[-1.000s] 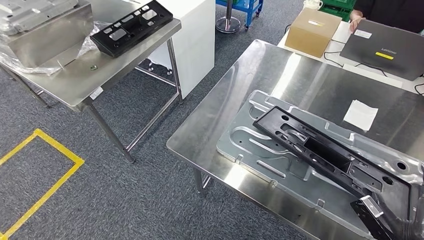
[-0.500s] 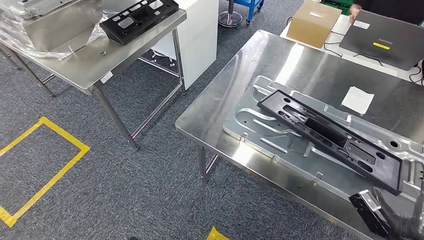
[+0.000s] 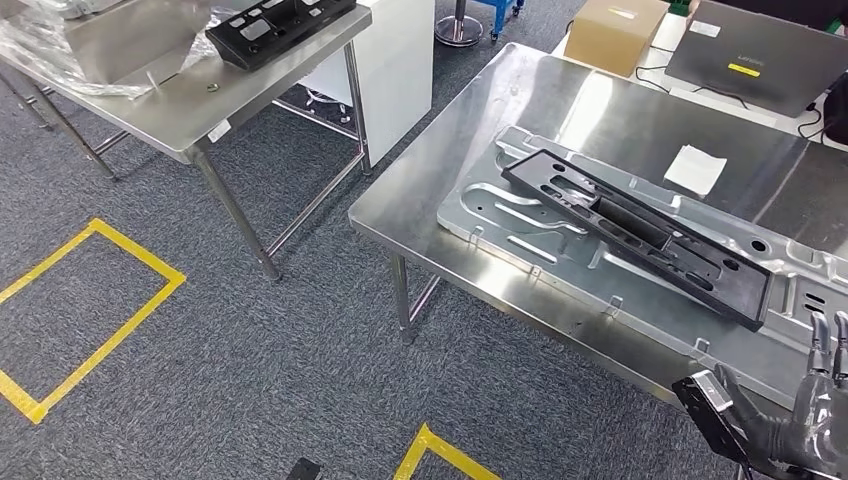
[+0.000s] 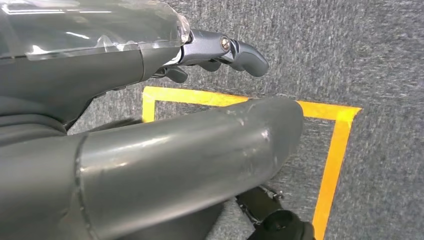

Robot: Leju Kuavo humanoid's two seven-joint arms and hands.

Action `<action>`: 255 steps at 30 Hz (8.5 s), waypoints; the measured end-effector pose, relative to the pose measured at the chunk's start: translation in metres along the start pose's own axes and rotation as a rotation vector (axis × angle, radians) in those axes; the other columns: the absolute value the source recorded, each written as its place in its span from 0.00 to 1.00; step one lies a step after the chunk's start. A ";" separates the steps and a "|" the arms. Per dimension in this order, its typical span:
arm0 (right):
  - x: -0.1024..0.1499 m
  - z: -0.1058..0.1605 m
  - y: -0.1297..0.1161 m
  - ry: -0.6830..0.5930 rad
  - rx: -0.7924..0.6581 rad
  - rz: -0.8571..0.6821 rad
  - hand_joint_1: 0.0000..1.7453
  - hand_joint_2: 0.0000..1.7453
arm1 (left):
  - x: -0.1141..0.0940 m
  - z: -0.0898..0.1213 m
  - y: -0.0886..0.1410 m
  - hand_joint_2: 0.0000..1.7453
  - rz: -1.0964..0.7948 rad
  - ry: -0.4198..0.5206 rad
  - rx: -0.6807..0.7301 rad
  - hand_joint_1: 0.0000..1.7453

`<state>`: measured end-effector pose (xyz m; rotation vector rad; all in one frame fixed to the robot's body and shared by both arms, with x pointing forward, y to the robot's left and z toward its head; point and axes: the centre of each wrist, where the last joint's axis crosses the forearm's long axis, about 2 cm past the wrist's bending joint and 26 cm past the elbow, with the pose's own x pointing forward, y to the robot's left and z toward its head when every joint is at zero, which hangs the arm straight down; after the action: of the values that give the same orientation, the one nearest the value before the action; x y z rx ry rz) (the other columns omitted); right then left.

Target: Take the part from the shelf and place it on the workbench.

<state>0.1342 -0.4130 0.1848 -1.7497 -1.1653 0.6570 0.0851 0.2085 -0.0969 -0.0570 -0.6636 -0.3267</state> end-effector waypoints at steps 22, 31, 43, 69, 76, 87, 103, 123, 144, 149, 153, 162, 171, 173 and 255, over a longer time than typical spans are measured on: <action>-0.052 0.038 -0.034 0.013 0.029 0.012 0.00 0.00 | -0.098 0.079 0.066 0.00 -0.054 0.084 -0.054 0.00; -0.045 0.042 -0.037 0.083 0.073 -0.492 0.00 0.00 | -0.099 0.085 0.078 0.00 -0.109 0.217 0.049 0.00; -0.029 0.048 -0.043 0.088 0.026 -0.729 0.00 0.00 | -0.103 0.095 0.074 0.00 -0.086 0.292 0.073 0.00; -0.008 0.052 -0.043 0.041 0.062 -0.729 0.00 0.00 | -0.102 0.101 0.075 0.00 -0.086 0.307 0.100 0.00; -0.002 0.051 -0.041 0.016 0.090 -0.760 0.00 0.00 | -0.101 0.100 0.075 0.00 -0.092 0.307 0.108 0.00; 0.033 0.048 -0.035 -0.043 0.109 -0.856 0.00 0.00 | -0.101 0.101 0.076 0.00 -0.094 0.313 0.111 0.00; 0.014 0.197 0.132 0.548 0.963 -0.834 0.00 0.00 | -0.104 0.095 0.079 0.00 -0.134 0.304 0.130 0.00; 0.012 0.237 0.138 0.855 1.187 -0.708 0.00 0.00 | -0.104 0.093 0.083 0.00 -0.144 0.309 0.128 0.00; 0.006 0.264 0.119 0.953 1.419 -0.495 0.00 0.00 | -0.100 0.095 0.076 0.00 -0.087 0.335 0.150 0.00; 0.009 0.266 0.120 0.974 1.441 -0.472 0.00 0.00 | -0.100 0.096 0.078 0.00 -0.066 0.353 0.178 0.00; 0.012 0.267 0.120 0.999 1.462 -0.475 0.00 0.00 | -0.099 0.095 0.080 0.00 -0.059 0.356 0.194 0.00; 0.011 0.263 0.120 0.892 1.527 -0.483 0.00 0.00 | -0.093 0.091 0.082 0.00 -0.041 0.331 0.194 0.00; 0.008 0.263 0.120 0.871 1.551 -0.459 0.00 0.00 | -0.095 0.095 0.085 0.00 -0.023 0.341 0.200 0.00; 0.007 0.262 0.119 0.869 1.552 -0.453 0.00 0.00 | -0.097 0.096 0.085 0.00 -0.017 0.345 0.204 0.00; 0.012 0.259 0.111 0.865 1.587 -0.458 0.00 0.00 | -0.093 0.096 0.089 0.00 0.456 0.326 0.293 0.00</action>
<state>-0.0214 -0.3167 -0.0298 -0.2395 -0.1419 0.2570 -0.0130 0.3337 -0.0733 0.1222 -0.3539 0.2007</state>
